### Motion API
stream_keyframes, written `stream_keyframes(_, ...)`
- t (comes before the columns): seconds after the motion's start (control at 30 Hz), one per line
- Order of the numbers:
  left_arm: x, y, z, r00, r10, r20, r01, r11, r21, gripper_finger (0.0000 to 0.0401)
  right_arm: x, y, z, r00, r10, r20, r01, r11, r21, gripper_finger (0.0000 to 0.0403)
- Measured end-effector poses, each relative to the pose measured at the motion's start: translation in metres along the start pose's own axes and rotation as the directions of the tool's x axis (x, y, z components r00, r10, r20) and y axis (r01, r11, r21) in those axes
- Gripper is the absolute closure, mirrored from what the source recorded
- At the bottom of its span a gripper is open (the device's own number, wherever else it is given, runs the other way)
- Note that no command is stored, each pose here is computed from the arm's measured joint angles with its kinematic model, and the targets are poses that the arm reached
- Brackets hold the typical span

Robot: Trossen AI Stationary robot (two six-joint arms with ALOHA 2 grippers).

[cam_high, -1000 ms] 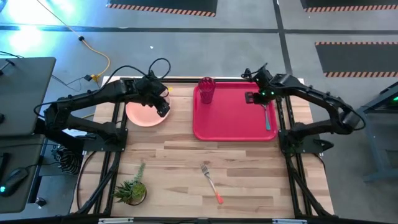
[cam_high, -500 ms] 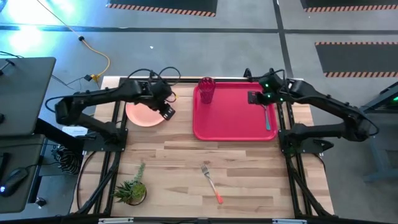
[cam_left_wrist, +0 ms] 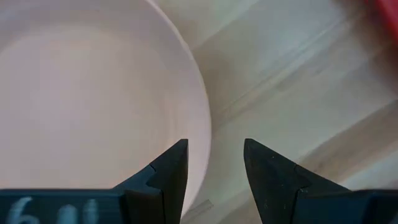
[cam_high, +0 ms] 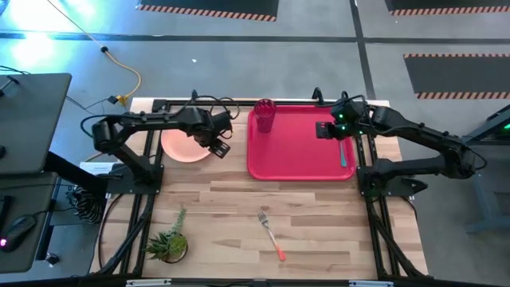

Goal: Pick and place plate/cup/fork/spoon on tray
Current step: Put the orange plate on the center of the red tray

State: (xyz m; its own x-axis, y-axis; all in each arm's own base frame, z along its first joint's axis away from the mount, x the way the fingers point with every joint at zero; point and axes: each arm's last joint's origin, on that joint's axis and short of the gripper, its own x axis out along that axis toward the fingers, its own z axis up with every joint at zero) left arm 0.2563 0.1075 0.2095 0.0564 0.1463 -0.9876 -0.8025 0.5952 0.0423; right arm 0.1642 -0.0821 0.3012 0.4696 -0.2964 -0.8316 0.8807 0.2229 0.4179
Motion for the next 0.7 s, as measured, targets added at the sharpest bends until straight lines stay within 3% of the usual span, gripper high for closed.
stream_keyframes(0.7,0.051,-0.011,0.009,0.988,0.113,-0.104,-0.109,0.993,0.042,0.0256,0.0,0.0,0.0,1.0,-0.007,0.008,0.008,1.0,-0.026,0.0331)
